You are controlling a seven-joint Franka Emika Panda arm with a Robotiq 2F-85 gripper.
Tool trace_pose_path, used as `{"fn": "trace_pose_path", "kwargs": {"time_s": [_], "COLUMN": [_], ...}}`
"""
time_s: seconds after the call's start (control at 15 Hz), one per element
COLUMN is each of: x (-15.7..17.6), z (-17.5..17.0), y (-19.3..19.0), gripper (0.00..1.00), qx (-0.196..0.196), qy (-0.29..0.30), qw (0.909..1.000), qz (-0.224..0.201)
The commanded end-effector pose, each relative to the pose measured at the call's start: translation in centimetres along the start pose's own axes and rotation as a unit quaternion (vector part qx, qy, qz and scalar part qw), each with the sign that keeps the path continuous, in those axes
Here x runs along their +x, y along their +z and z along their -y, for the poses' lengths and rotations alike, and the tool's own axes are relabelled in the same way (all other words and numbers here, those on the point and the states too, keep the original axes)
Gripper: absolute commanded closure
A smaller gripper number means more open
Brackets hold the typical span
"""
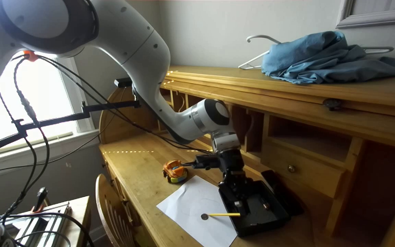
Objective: Use the pencil to draw around the coin
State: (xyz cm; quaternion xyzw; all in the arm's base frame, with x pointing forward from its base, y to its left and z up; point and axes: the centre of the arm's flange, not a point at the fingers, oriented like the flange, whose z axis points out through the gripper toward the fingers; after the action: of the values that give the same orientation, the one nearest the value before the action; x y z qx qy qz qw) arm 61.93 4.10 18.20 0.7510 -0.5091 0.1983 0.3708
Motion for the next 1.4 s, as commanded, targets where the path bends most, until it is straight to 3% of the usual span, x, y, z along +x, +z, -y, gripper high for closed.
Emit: {"fn": "trace_pose_path", "kwargs": {"time_s": [0.0,1.33], "x": [0.64,1.08], "z": [0.74,0.35], "y": [0.25,0.8], "gripper": [0.98,0.98], "qx": [-0.007,-0.017], "qy": [0.018,0.019], "qw": [0.9997,0.9995], "qz": [-0.014,-0.019]}}
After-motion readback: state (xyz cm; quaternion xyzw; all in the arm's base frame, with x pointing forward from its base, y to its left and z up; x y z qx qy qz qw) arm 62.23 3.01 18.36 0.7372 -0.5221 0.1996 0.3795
